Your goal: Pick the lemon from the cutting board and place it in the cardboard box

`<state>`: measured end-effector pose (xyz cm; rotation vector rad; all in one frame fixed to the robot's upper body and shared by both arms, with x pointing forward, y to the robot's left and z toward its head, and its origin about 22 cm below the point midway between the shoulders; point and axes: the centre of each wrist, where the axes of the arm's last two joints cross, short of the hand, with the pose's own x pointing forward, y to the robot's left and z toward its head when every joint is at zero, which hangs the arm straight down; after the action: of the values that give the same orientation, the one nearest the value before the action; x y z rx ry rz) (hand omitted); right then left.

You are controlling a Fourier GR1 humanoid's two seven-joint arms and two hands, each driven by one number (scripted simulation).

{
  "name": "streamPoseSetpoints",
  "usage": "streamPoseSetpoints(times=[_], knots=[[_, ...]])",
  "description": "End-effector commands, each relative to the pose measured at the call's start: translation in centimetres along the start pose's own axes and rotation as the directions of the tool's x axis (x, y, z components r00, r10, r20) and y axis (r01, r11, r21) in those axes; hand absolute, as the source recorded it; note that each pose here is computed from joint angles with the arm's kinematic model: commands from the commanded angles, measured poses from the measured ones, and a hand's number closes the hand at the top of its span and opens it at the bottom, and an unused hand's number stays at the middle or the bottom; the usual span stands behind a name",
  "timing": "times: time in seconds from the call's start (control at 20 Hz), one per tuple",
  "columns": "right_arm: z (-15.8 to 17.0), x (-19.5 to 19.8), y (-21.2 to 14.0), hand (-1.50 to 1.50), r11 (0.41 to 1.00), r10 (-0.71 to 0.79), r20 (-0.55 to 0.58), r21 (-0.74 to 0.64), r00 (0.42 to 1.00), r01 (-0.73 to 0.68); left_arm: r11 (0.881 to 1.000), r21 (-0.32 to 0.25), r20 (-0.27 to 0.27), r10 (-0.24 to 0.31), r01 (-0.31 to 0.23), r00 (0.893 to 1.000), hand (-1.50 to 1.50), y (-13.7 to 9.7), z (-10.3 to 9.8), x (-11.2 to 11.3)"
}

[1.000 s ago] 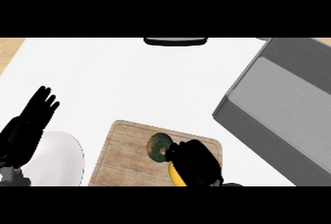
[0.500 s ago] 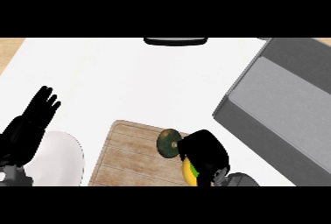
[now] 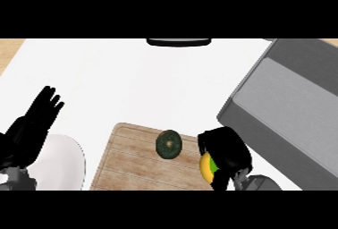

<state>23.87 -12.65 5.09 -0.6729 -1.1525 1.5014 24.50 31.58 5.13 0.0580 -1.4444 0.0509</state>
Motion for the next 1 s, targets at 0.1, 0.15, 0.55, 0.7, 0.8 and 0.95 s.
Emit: streamPoseSetpoints(times=[0.1, 0.15, 0.55, 0.7, 0.8, 0.95], knots=[[2.5, 1.7, -3.6, 1.50, 0.987, -0.002, 0.020, -0.164, 1.000, 0.006, 1.000, -0.008, -0.008, -0.007, 0.007, 1.000, 0.00, -0.3, -0.2, 1.2], [2.8, 2.2, -4.9, 1.50, 0.978, -0.008, 0.030, -0.207, 1.000, 0.014, 1.000, -0.002, -0.005, 0.009, -0.009, 1.000, 0.00, 0.0, 0.1, -0.2], [11.3, 4.3, -10.6, 1.50, 0.868, -0.069, 0.082, -0.487, 0.994, 0.100, 1.000, 0.009, -0.012, -0.001, 0.002, 1.000, 0.00, 1.0, -0.4, -0.7], [12.3, 3.2, -13.4, 1.50, 0.804, -0.107, 0.005, -0.588, 0.994, 0.090, 1.000, -0.012, 0.001, -0.007, 0.007, 1.000, 0.00, 0.3, 0.6, 0.1], [13.3, 3.6, -14.7, 1.50, 0.774, -0.118, -0.056, -0.631, 0.991, 0.056, 1.000, 0.005, -0.011, 0.002, -0.002, 1.000, 0.00, 0.9, 0.6, -0.5], [14.3, 3.0, -16.4, 1.50, 0.756, -0.162, -0.091, -0.651, 0.983, 0.065, 1.000, 0.003, -0.002, -0.001, 0.001, 1.000, 0.00, 0.5, 0.5, 0.2]])
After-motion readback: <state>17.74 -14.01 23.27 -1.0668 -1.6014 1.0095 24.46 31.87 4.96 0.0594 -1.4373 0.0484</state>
